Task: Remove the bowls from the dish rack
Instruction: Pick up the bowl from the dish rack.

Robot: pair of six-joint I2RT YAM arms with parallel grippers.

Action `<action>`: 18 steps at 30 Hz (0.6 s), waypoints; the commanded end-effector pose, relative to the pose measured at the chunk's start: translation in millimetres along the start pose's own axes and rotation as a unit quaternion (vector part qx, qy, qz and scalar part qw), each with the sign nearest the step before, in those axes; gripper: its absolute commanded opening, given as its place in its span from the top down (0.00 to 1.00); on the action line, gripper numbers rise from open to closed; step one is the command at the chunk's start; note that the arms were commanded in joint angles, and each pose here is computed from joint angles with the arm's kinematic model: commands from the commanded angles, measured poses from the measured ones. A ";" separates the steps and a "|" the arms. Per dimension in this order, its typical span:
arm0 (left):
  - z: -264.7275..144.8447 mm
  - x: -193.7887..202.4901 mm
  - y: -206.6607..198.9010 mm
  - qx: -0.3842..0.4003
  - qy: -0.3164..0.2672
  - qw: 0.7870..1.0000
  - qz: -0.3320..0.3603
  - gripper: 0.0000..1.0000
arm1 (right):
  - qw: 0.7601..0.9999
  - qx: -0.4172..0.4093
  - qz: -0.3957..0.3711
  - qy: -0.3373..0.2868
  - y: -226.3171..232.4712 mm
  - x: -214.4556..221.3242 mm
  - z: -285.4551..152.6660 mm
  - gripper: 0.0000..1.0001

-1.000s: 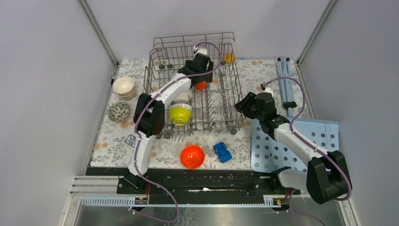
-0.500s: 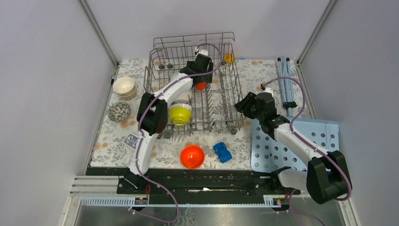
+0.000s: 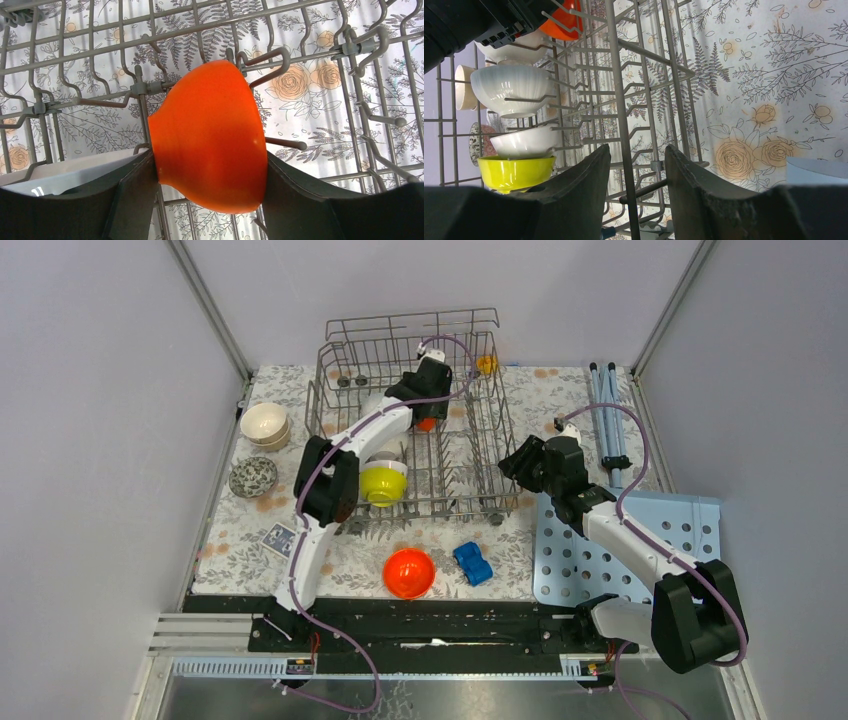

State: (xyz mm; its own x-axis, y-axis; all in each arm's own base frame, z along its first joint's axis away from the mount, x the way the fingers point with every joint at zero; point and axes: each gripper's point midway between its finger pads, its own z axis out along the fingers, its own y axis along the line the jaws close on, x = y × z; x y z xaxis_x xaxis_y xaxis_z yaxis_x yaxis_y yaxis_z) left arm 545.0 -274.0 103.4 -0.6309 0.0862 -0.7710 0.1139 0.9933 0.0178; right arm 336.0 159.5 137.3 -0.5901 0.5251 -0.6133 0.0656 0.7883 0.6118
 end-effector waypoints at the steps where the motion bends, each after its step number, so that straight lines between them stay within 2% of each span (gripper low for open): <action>1: -6.2 -11.4 -15.1 0.008 -0.027 1.000 0.006 0.36 | 0.999 -0.030 -0.001 0.019 12.9 8.7 -4.3 0.49; 10: -29.3 -37.2 -14.7 -0.010 -0.077 0.997 0.009 0.56 | 0.999 -0.032 -0.001 0.018 14.2 7.8 -5.8 0.50; 18: -54.0 -57.9 -12.3 -0.019 -0.118 0.993 -0.008 0.68 | 0.999 -0.033 -0.001 0.016 14.3 7.3 -7.8 0.50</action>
State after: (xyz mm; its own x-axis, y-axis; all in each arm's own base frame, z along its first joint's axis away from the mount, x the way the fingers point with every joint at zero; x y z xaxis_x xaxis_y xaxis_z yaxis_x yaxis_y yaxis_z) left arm 536.1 -275.3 110.4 -0.5728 0.1306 -0.8092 0.0914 0.9913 0.0952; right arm 335.7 159.3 137.2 -0.5899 0.5252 -0.6134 0.0658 0.7883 0.6117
